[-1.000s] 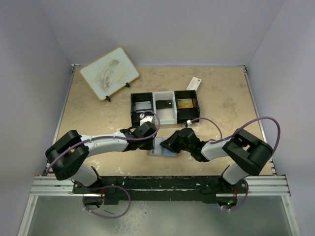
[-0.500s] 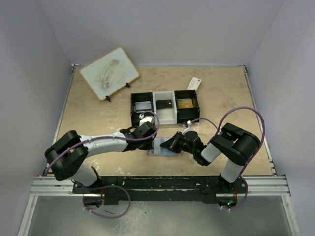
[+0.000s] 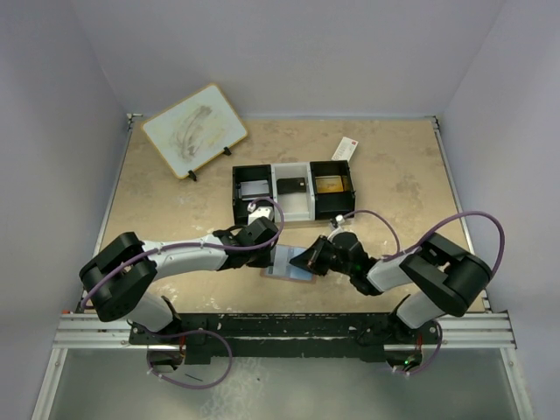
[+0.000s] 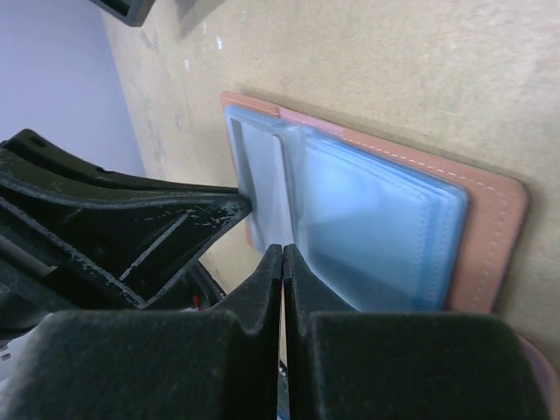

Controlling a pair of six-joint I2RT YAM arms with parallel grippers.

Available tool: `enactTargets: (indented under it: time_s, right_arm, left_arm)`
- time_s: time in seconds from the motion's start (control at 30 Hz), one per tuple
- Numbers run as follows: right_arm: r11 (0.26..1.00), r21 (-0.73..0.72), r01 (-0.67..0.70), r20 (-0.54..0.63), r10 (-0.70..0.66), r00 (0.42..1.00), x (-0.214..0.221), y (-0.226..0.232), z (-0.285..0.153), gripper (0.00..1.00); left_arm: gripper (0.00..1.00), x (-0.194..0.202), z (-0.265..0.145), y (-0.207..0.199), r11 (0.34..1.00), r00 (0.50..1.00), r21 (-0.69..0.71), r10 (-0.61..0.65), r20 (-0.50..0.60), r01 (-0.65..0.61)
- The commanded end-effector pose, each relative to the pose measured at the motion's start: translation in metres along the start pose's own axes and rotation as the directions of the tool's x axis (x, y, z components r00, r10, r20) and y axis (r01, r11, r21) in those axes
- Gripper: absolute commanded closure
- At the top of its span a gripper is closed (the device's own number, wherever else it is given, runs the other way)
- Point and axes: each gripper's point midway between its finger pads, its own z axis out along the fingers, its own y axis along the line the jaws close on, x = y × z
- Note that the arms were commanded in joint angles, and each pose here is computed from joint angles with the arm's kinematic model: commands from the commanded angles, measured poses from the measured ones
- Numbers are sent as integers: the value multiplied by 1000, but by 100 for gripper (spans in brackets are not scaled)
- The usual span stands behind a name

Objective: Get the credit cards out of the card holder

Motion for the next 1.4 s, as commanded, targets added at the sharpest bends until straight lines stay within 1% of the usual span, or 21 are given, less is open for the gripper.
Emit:
enactTargets:
  time_s: [0.0,0.13,0.2,0.27,0.33,0.43,0.6,0.7,0.97,1.0,1.03,1.13,1.23,1.37]
  right_arm:
    - [996,74,44,-16,-43,999,0,-12,-1,98]
    - [994,68,88,-67,-84,994,3,-7,10,84]
    - [993,60,100,-98,-94,991,7,-7,14,80]
    - [989,83,122,-92,-115,989,4,-11,20,77]
    - [987,103,122,-91,-113,989,2,-14,24,76]
    - [988,81,128,-94,-120,988,4,-12,24,74]
    - [984,-81,159,-105,-167,980,8,18,23,76]
    - [974,-159,160,-109,-178,978,10,33,23,81]
    - [962,-235,142,-105,-171,980,13,44,18,93]
    - [962,-234,141,-106,-169,980,13,44,18,96]
    - [964,-226,140,-105,-167,980,13,43,18,100]
    - [985,-130,112,-127,-128,984,16,23,16,100]
    - [994,-65,85,-90,-91,992,9,12,10,100]
    - [995,-42,86,-92,-90,992,9,8,7,100]
  left_arm:
    - [100,25,5,22,996,996,-71,46,-72,-51]
    - [100,23,4,19,996,996,-57,57,-74,-62]
    - [100,24,4,17,997,994,-44,67,-84,-71]
    - [100,26,4,15,997,993,-33,73,-96,-76]
    - [100,27,4,14,997,992,-27,74,-97,-77]
    - [100,27,4,12,997,993,-17,74,-97,-76]
    - [100,28,6,9,998,992,2,69,-101,-70]
    - [100,28,7,6,997,992,12,71,-101,-70]
    - [100,28,8,6,997,992,16,75,-103,-73]
    - [100,28,8,6,997,992,14,75,-102,-74]
    - [100,28,8,7,997,992,9,77,-101,-76]
    - [100,26,7,15,996,993,-32,77,-93,-81]
    - [100,25,5,22,994,993,-66,76,-86,-82]
    - [100,24,3,24,994,994,-71,78,-78,-83]
